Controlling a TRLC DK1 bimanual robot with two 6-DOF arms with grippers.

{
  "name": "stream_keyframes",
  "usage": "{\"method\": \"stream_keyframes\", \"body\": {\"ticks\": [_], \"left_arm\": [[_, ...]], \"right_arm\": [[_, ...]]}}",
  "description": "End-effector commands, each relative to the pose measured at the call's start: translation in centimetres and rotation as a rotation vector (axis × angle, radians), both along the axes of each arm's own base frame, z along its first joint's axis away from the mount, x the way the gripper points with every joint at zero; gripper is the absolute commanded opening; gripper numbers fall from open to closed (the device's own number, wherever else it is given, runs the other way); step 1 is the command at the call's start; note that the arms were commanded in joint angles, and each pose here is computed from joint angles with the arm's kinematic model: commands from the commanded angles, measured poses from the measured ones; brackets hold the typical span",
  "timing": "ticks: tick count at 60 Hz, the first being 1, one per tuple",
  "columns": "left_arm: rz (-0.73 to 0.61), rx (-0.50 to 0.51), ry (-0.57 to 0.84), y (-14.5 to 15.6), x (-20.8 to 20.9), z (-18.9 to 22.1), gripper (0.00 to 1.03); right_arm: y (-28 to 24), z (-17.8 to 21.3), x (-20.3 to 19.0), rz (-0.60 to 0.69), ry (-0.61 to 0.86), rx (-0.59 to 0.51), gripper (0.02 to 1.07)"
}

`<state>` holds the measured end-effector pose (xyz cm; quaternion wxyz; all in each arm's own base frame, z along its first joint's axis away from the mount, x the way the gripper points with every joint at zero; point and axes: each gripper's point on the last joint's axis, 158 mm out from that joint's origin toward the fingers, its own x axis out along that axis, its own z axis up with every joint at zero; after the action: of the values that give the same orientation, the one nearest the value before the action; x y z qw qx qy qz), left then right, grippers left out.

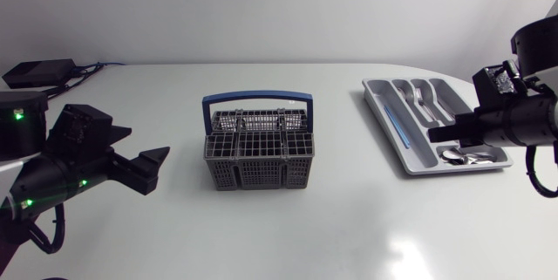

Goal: Unload the cutlery basket into the drawer organizer.

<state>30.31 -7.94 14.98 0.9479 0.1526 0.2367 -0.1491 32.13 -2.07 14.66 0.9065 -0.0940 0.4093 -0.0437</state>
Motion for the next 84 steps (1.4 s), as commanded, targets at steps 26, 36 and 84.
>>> {"method": "stream_keyframes", "body": {"ticks": [26, 36, 84], "left_arm": [[0.104, -0.005, -0.081, 2.8, -1.9, 0.1, 0.99], [0.126, -0.002, -0.109, 3.4, -2.7, 0.3, 0.99], [0.278, -0.267, -0.371, 7.1, -4.7, 0.1, 0.99]], "right_arm": [[-7.7, -3.4, 0.1, -0.077, 0.017, -0.195, 0.08], [-9.9, -4.9, 1.2, -0.107, 0.027, -0.210, 0.08], [-14.2, -11.9, 4.9, -0.165, 0.060, -0.224, 0.16]]}}
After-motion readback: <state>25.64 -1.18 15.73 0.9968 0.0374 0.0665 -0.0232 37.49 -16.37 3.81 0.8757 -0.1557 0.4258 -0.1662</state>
